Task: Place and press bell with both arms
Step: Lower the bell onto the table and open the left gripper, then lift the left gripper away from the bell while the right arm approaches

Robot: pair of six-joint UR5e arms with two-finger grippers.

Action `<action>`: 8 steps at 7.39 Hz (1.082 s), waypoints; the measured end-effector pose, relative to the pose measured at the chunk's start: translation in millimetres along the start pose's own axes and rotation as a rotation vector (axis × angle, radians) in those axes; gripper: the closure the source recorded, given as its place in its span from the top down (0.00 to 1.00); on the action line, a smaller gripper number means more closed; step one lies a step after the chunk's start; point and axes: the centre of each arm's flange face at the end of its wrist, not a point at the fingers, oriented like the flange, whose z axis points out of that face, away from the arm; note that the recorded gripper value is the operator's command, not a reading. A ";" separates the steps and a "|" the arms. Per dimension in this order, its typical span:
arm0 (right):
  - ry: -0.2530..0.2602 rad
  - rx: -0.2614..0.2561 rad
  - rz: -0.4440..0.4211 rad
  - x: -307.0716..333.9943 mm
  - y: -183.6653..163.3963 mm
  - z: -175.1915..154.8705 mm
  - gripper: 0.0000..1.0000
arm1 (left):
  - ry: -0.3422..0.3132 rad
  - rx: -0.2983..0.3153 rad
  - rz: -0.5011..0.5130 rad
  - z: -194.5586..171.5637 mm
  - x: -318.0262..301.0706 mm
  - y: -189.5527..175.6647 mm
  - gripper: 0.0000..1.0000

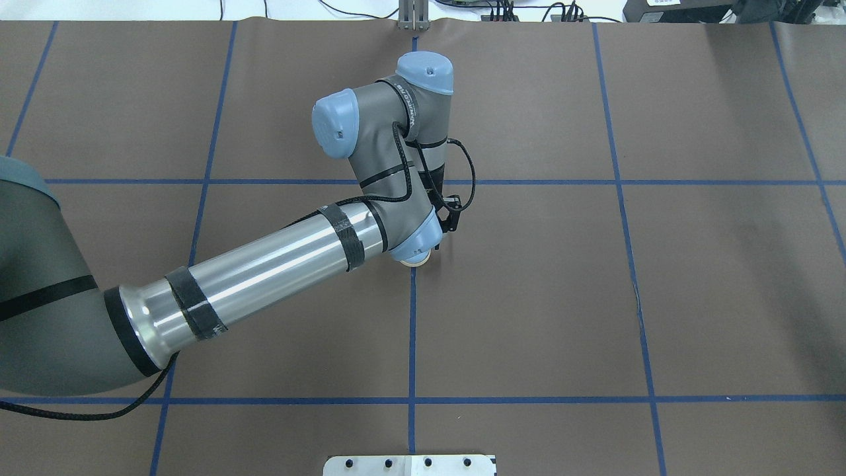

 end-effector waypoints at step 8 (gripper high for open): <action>-0.099 0.188 -0.147 -176.7 -91.2 7.5 1.00 | 0.145 0.205 0.055 -132.5 -173.1 59.9 0.85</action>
